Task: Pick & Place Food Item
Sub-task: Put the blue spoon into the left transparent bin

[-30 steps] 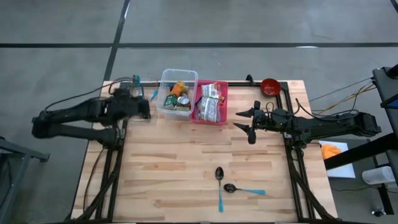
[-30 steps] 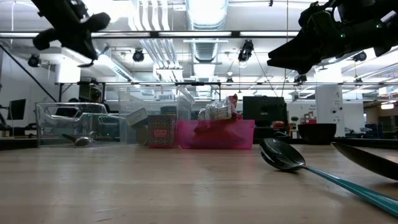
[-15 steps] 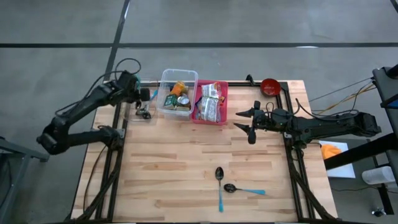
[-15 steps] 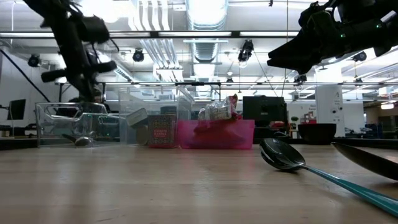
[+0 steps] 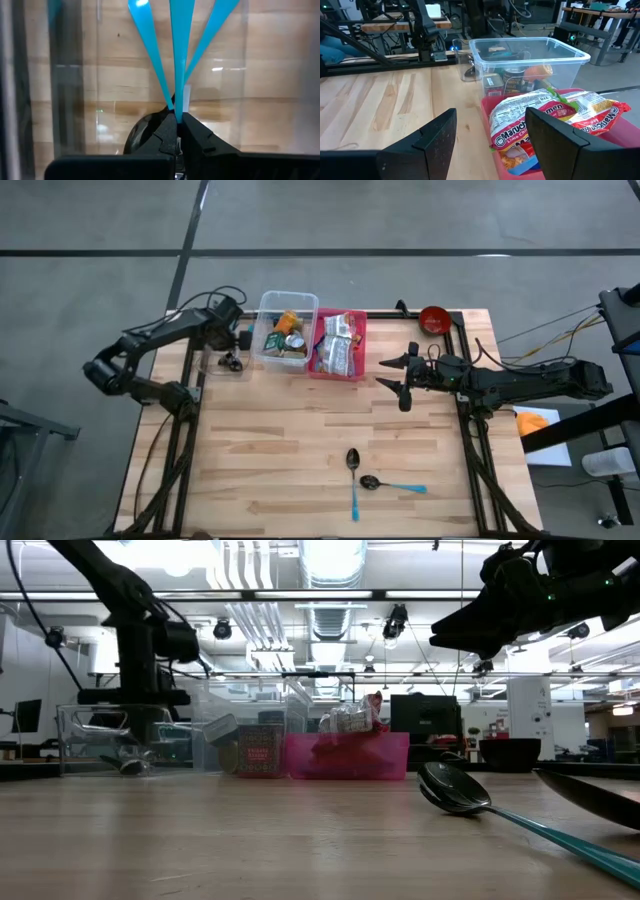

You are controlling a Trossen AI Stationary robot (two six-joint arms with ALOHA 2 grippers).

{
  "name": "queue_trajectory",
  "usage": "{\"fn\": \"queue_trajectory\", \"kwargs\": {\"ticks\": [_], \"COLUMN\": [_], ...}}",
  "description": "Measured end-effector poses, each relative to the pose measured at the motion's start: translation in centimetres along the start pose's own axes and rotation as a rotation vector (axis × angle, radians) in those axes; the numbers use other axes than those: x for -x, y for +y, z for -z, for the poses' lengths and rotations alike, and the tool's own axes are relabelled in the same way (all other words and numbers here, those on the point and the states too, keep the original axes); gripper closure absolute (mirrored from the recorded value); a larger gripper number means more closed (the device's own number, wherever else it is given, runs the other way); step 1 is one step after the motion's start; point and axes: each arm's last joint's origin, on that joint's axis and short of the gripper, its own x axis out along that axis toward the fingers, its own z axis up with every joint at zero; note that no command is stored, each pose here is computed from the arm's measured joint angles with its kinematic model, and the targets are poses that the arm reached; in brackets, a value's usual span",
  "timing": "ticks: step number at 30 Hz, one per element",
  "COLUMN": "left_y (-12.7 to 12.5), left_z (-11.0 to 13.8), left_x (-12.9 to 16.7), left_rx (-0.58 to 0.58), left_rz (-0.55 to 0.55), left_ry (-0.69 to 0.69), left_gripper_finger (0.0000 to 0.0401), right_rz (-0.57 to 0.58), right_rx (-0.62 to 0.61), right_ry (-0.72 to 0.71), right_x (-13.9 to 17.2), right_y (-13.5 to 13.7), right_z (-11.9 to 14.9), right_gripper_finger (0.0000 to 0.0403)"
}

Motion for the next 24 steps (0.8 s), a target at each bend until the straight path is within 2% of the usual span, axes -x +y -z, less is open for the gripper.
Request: {"fn": "queue_trajectory", "kwargs": {"ticks": [7, 14, 24], "left_y": [-0.5, -0.7, -0.7], "left_z": [-0.1, -0.1, -0.2], "left_x": [-2.1, -2.9, -2.9], "left_rx": [-0.012, -0.017, -0.008], "left_rz": [-0.049, -0.066, -0.052], "left_ry": [0.068, 0.102, 0.09], "left_gripper_finger": [0.0392, 0.0387, 0.0304], "right_rz": [0.0, 0.0, 0.0], "right_rx": [-0.002, 0.0, 0.0], "right_ry": [0.0, 0.0, 0.0], "right_x": [0.0, 0.0, 0.0], "right_y": [0.0, 0.0, 0.0], "right_z": [0.0, 0.0, 0.0], "right_gripper_finger": [0.0168, 0.0168, 0.0168]}}
